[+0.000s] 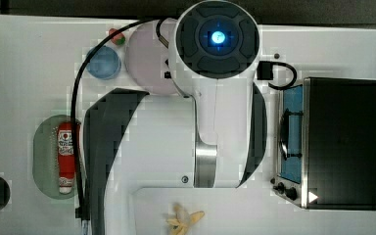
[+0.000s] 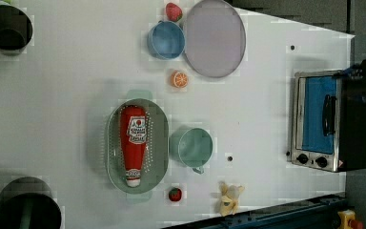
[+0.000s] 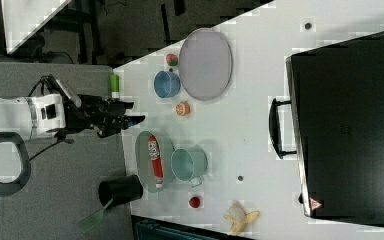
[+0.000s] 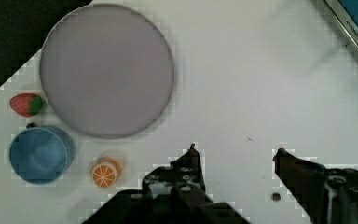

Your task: Pick ketchup from strainer and place it on the table

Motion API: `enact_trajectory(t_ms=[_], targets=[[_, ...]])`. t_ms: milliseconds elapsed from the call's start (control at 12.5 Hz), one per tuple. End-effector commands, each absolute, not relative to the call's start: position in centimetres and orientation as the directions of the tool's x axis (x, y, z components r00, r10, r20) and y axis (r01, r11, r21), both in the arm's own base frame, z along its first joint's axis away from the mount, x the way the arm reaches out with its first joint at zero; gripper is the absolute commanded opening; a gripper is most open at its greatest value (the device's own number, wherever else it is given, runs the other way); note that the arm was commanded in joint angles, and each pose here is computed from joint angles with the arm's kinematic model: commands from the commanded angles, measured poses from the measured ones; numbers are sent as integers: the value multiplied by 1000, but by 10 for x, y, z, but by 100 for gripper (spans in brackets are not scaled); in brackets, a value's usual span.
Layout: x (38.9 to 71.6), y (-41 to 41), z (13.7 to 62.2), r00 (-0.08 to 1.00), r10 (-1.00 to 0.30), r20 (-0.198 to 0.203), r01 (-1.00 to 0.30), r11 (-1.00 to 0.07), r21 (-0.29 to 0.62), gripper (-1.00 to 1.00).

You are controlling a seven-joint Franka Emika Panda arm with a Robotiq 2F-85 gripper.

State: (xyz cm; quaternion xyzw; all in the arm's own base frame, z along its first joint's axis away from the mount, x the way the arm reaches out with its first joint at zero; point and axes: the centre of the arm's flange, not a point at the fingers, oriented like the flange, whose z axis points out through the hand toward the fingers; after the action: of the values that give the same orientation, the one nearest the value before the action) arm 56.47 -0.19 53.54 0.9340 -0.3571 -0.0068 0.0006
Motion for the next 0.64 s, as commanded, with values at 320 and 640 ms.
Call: enact_trajectory(t_ms=[320,640], targets=[[474,15,603,697,-716,-35,-715,-698,30,100],[482,101,590,806,-593,5,-593,-805,22,100]])
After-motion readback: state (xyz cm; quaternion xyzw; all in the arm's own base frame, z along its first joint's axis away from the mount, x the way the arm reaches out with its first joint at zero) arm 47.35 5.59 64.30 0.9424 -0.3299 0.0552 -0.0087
